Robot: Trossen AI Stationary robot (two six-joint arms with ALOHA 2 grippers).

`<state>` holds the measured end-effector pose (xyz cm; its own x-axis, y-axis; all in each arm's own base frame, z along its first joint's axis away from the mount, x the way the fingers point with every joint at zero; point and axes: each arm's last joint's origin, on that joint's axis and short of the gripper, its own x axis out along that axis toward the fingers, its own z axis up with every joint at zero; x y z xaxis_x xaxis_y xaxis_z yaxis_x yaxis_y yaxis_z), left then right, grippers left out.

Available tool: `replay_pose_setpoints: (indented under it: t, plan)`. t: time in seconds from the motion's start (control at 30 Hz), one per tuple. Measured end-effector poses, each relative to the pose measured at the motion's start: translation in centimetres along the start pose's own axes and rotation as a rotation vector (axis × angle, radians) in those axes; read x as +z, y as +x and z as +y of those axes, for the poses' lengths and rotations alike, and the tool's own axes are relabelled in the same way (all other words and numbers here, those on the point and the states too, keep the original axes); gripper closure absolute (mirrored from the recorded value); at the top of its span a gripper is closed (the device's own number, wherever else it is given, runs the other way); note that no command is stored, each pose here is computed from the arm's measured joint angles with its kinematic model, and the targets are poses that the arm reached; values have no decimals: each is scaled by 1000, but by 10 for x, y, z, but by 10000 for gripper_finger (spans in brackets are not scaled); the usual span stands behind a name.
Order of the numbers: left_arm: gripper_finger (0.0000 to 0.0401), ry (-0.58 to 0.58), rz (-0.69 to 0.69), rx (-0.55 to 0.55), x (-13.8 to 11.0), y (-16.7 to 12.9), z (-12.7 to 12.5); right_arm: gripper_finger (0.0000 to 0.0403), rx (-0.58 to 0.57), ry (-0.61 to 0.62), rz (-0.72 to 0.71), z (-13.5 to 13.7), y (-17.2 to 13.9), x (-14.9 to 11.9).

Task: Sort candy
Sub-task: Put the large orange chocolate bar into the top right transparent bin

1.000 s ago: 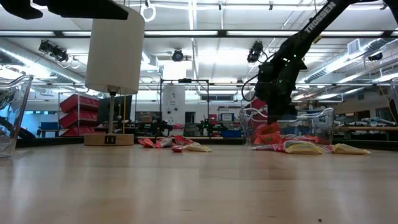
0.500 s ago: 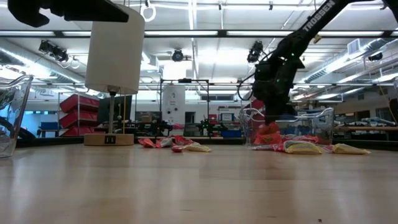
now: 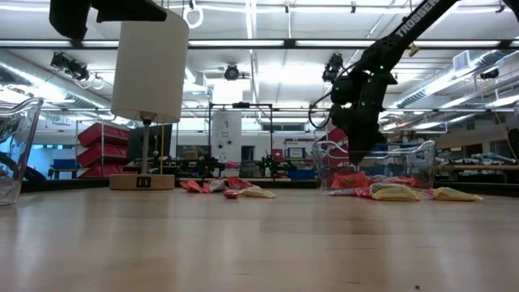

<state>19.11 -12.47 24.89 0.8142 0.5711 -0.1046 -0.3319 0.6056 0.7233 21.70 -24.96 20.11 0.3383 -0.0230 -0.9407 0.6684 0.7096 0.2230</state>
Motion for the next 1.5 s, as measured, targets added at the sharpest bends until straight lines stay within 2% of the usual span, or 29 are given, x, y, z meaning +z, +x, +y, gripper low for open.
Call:
replay_pose_setpoints:
  t: [0.17,0.3,0.5,0.6,0.67,0.97,1.27,1.5]
  plan:
    - [401,-17,-11,-12,1,-1,4,336,-112,-88,-4,18,-9,-2]
    - [401,-44,-52,-110,2,1,2,361,-220,-147,-28,37,-22,-7]
    - [401,-149,-34,-254,-6,22,5,399,-389,-236,-196,75,-66,-20]
    - [401,-192,-35,-344,-9,37,9,398,-369,-279,-300,95,-87,-29]
    - [401,-214,-18,-358,-13,47,13,398,-344,-300,-350,106,-99,-37]
    - [401,-378,147,-302,-41,91,37,402,-214,-387,-496,146,-134,-69]
    - [401,-689,368,-173,-73,113,57,402,-123,-457,-514,174,-137,-86]
    - [401,-800,436,-105,-84,124,58,402,-81,-471,-573,184,-139,-85]
